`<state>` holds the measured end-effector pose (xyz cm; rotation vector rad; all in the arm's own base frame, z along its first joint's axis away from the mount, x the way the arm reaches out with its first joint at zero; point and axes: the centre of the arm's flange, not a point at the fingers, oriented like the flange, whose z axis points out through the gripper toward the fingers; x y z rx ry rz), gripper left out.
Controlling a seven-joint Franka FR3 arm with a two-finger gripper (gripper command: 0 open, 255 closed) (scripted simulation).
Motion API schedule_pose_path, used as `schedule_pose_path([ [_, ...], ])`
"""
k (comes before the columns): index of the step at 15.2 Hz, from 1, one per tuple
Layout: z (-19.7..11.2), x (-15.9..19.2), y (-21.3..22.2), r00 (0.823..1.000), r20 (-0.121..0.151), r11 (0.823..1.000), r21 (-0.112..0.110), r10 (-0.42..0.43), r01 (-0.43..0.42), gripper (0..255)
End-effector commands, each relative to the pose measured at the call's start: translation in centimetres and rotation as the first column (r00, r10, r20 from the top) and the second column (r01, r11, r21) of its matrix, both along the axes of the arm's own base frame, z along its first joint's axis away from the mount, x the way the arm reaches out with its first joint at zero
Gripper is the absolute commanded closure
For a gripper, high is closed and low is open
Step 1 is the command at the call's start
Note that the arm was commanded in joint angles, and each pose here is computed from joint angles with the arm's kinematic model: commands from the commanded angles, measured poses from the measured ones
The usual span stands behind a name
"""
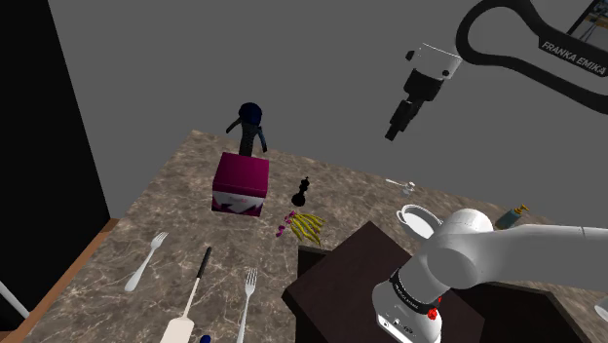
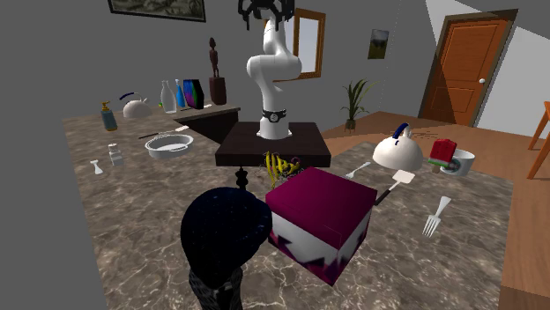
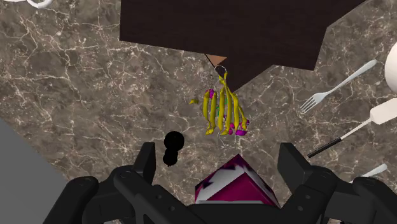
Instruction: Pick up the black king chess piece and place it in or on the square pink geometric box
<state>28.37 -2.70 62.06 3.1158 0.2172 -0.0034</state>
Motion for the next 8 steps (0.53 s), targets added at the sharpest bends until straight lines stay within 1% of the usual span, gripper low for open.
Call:
schedule_pose_path([
  [1,0.0,0.0,0.0,1.0,0.0,1.0,0.0,0.0,0.0,0],
  [8,-7.3,6.1,-1.2,0.999,-0.031,1.0,0.008,-0.018,0.019,0],
])
